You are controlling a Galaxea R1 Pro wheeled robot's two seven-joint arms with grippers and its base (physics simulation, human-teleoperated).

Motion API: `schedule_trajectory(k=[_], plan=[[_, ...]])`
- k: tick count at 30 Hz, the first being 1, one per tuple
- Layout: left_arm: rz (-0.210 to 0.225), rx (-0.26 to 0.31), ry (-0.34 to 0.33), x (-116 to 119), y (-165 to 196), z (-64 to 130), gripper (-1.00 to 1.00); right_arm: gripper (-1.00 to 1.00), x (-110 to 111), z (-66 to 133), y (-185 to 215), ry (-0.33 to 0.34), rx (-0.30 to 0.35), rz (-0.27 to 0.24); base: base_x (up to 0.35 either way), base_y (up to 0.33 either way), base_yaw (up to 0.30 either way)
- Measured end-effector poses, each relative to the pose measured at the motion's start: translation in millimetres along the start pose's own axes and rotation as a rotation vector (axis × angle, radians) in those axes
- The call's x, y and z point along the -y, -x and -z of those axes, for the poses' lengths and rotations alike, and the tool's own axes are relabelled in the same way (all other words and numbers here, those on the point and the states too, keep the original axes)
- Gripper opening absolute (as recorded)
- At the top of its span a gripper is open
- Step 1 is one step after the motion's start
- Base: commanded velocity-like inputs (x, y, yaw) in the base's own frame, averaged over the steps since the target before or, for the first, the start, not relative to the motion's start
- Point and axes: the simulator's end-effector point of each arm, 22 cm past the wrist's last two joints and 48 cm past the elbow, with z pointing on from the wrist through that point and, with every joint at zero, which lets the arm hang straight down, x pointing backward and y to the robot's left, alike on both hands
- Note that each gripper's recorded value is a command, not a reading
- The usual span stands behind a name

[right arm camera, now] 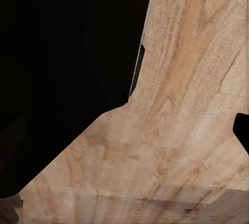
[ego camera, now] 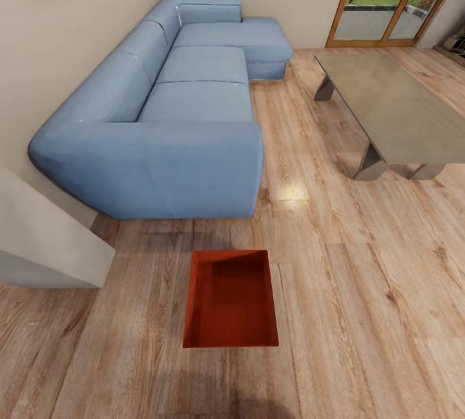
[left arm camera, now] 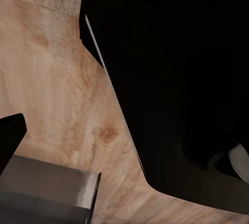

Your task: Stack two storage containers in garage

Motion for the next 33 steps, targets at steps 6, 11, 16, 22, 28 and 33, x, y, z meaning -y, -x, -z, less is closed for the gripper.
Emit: schedule_trajectory(k=[6,11,16,22,28,33], plan=[[-0.018,-0.002,-0.007,2.9,0.4,-0.1,1.0,1.0,-4.0,-0.3,1.5,0.003,0.002,-0.013,0.0,0.0,0.0],[-0.021,0.043,-0.002,-3.1,24.3,-1.2,1.0,1.0,-2.3,-0.5,4.6,0.002,0.008,-0.012,0.0,0.0,0.0],[-0.019,0.141,-0.018,0.8,76.6,0.7,1.0,1.0,3.0,-1.6,53.5,-0.007,0.096,-0.005,0.0,0.0,0.0],[-0.03,0.209,-0.063,20.4,146.0,12.5,1.0,1.0,17.2,10.3,145.3,-0.041,0.198,-0.016,0.0,0.0,0.0],[-0.037,0.192,-0.067,25.3,180.0,17.4,1.0,1.0,23.3,18.3,180.0,-0.052,0.242,-0.037,0.0,0.0,0.0],[-0.021,0.269,-0.052,46.3,266.8,29.1,1.0,1.0,44.7,39.2,272.9,-0.097,0.356,-0.115,0.0,0.0,0.0]])
